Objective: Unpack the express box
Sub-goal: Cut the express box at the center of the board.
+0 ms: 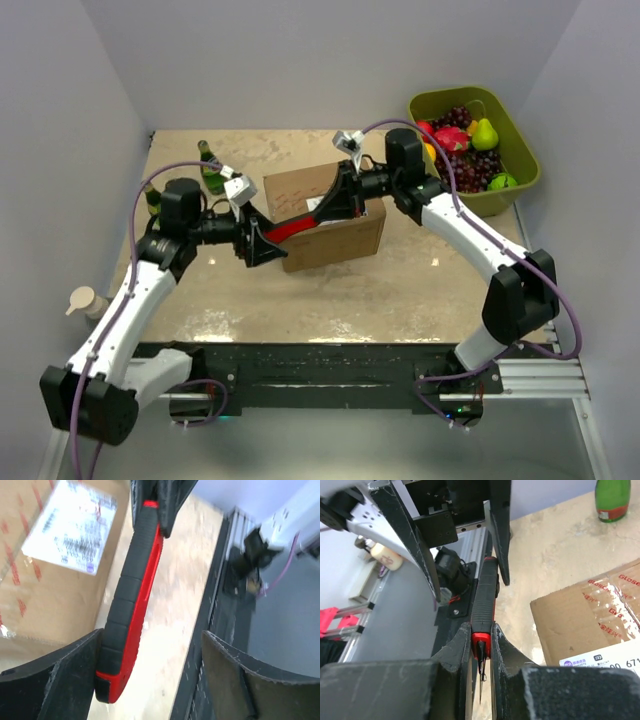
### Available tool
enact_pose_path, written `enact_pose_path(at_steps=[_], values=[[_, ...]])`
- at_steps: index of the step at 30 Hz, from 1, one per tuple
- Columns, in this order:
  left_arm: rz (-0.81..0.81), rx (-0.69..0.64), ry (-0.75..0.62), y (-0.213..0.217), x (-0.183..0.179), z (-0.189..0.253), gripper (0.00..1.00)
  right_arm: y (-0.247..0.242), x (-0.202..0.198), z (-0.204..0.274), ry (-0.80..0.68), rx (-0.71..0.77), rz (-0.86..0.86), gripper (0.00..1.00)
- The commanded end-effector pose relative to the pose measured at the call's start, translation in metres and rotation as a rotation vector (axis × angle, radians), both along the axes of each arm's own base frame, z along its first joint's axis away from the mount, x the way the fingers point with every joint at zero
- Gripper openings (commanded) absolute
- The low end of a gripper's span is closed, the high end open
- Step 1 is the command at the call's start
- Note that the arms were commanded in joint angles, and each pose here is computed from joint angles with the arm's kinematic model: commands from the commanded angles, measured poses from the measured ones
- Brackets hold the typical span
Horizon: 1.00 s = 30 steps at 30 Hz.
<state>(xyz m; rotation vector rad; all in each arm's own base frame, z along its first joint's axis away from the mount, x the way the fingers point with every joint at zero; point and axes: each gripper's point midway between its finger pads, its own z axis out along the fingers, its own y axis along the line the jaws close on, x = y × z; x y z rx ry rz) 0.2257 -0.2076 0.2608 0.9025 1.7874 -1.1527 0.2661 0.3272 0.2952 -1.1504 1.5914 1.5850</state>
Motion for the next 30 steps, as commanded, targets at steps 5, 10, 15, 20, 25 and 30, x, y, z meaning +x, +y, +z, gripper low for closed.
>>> enact_pose_path(at_steps=[5, 10, 15, 20, 25, 30], values=[[0.036, -0.365, -0.040, -0.016, 0.010, 0.034, 0.87, 0.000, 0.003, 0.034, 0.101, 0.049, -0.005, 0.00], [0.056, -0.460, -0.052, -0.017, 0.021, 0.037, 0.85, 0.002, 0.009, 0.039, 0.087, 0.031, 0.018, 0.00], [-0.026, -0.495, -0.076, -0.019, 0.005, 0.048, 0.75, 0.002, 0.009, 0.028, 0.126, 0.001, 0.004, 0.00], [-0.010, -0.494, -0.057, -0.017, 0.007, 0.041, 0.65, 0.001, 0.009, 0.023, 0.130, -0.005, -0.001, 0.00], [0.000, -0.487, -0.017, -0.018, 0.011, 0.033, 0.60, 0.001, 0.008, 0.027, 0.120, 0.002, 0.003, 0.00], [0.018, -0.500, 0.007, -0.019, 0.021, 0.029, 0.59, 0.000, 0.006, 0.028, 0.116, 0.006, 0.001, 0.00]])
